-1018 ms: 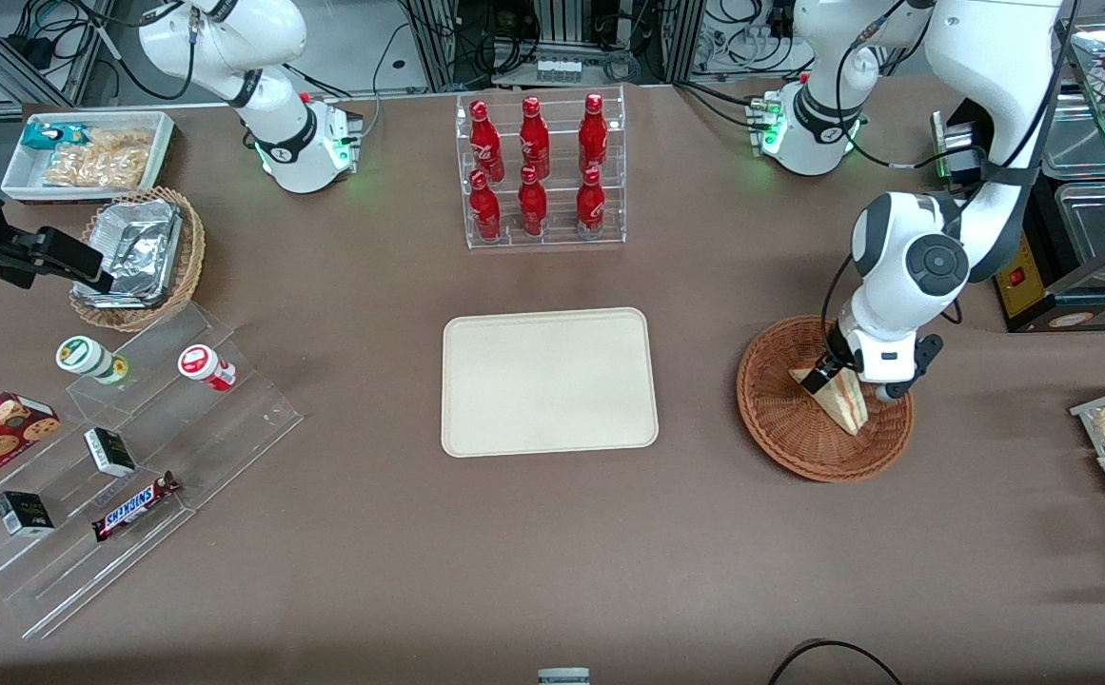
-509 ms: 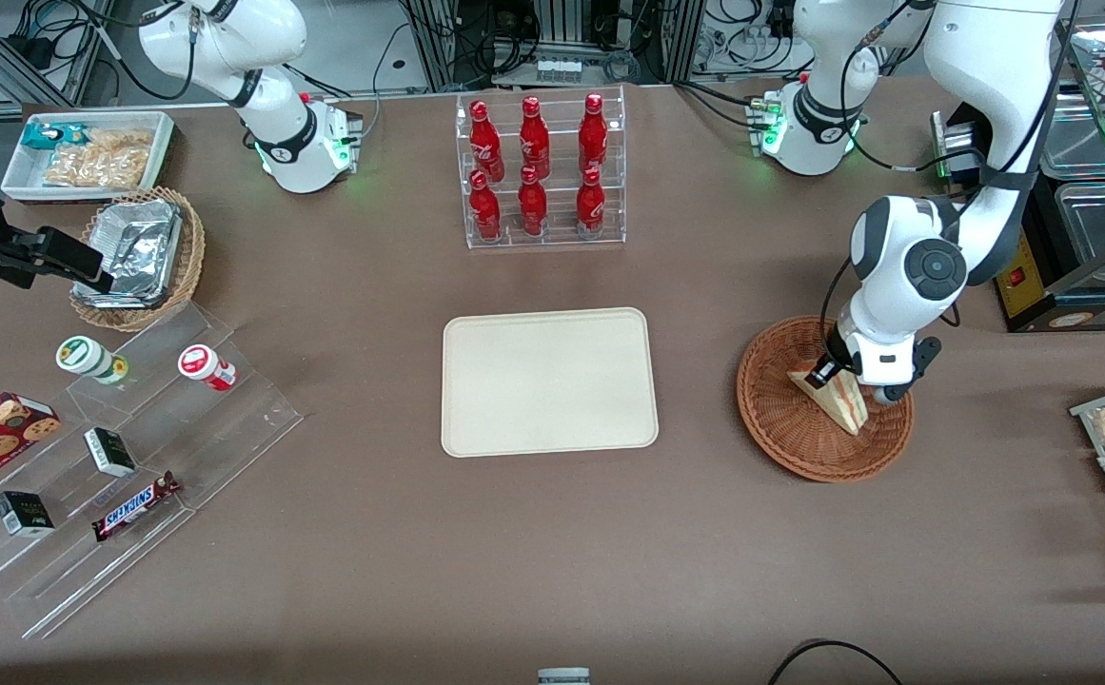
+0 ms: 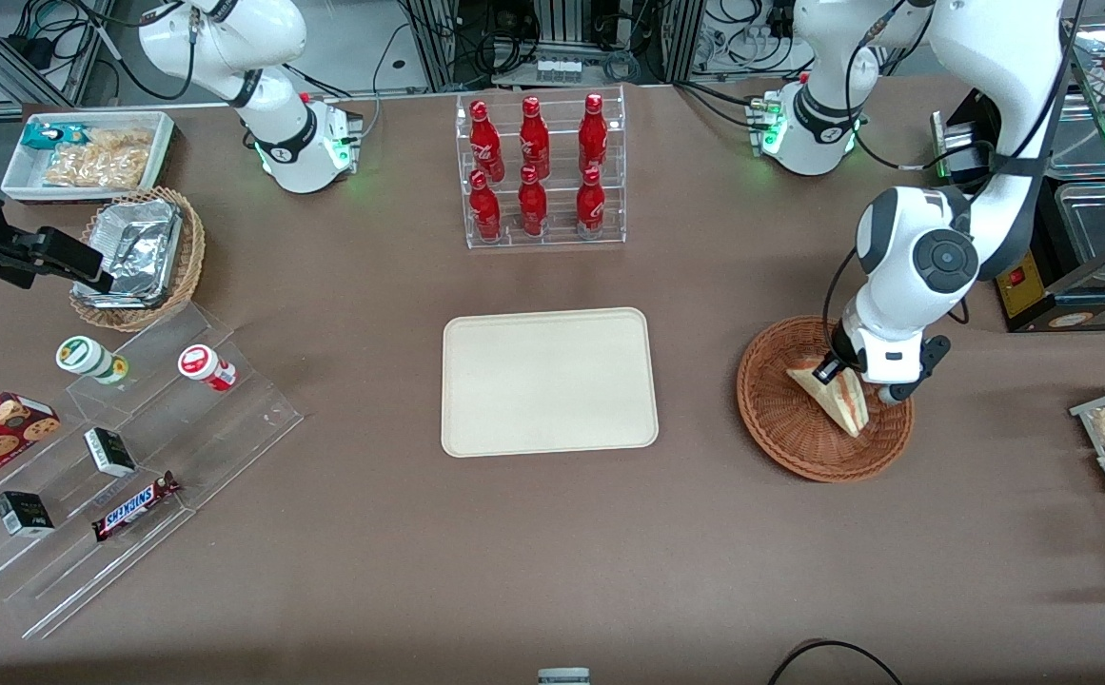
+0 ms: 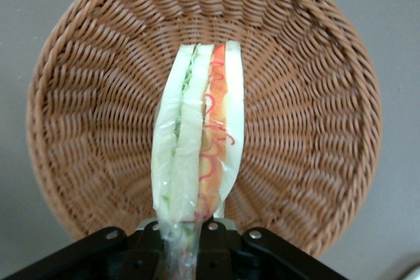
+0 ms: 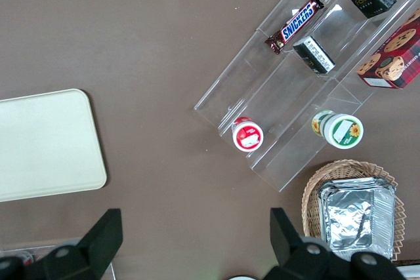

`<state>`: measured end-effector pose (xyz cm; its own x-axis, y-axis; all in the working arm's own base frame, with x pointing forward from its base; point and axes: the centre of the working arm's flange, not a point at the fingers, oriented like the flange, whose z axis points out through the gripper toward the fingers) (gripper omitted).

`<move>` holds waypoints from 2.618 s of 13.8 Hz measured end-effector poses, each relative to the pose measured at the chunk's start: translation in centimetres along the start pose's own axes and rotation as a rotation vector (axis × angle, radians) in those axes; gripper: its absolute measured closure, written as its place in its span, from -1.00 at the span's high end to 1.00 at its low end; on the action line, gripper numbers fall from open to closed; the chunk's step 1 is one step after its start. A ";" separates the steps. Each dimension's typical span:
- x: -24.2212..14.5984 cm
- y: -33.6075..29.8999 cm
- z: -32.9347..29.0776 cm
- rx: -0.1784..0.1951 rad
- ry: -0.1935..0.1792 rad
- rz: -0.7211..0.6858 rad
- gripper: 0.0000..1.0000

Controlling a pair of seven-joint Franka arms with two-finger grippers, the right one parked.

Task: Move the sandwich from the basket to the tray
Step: 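Lift the sandwich and carry it over the cream tray, then lower the sandwich onto the tray and open the left gripper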

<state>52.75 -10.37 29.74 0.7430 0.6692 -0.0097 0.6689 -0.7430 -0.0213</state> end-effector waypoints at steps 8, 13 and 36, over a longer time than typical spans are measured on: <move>-11.8 11.1 -5.0 0.061 -0.029 0.294 -0.74; -17.5 19.0 -2.4 0.041 -0.035 0.453 -0.74; -31.4 30.4 2.3 -0.019 -0.029 0.492 0.25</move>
<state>49.68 -53.92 27.12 0.9701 0.2390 -0.0423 0.2397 -0.9708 0.0111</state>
